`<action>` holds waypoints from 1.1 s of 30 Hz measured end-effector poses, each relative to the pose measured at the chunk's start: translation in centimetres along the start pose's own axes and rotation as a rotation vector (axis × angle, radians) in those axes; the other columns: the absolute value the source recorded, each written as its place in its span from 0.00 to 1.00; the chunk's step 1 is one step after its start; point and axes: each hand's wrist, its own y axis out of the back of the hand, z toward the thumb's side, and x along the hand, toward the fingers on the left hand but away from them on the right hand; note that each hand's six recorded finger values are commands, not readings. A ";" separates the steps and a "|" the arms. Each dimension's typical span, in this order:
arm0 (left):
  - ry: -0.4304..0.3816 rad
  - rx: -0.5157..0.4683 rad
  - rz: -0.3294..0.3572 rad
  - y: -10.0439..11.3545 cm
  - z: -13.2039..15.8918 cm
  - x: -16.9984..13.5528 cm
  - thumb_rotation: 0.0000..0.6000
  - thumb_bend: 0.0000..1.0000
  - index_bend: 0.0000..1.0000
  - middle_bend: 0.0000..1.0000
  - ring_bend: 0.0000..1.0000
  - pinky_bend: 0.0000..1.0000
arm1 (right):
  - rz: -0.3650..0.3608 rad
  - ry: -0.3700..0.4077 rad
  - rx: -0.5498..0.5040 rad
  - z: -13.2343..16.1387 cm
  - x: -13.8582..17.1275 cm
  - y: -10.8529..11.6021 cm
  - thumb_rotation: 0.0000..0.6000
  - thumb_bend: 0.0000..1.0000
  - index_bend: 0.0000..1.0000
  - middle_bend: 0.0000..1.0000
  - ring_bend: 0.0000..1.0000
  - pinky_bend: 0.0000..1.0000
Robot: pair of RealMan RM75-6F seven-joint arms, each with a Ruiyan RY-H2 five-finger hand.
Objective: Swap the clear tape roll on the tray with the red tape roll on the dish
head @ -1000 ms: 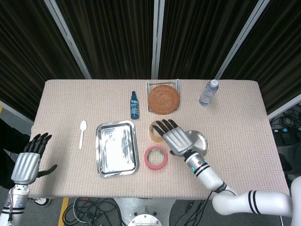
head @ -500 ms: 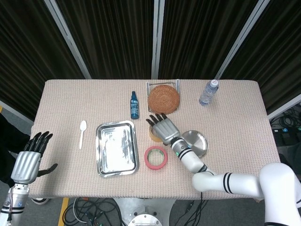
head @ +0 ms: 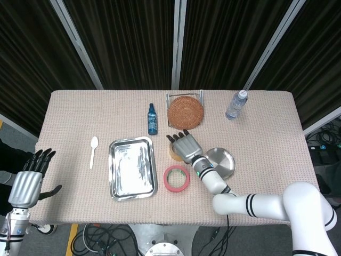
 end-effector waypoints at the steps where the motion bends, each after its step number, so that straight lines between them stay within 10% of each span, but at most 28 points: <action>1: 0.001 -0.002 -0.001 0.0 0.0 0.0 1.00 0.11 0.07 0.06 0.01 0.16 | -0.006 0.000 0.000 0.0 0.0 0.1 1.00 0.19 0.00 0.27 0.20 0.12; 15: -0.008 -0.010 -0.020 -0.4 0.6 0.1 1.00 0.11 0.07 0.06 0.01 0.16 | -0.152 -0.039 0.001 -4.4 6.1 3.5 1.00 0.19 0.00 0.30 0.23 0.12; 33: -0.055 -0.021 -0.043 -0.9 1.8 0.5 1.00 0.11 0.07 0.06 0.00 0.16 | -0.027 -0.165 -0.025 -10.8 12.6 -3.8 1.00 0.19 0.00 0.30 0.21 0.12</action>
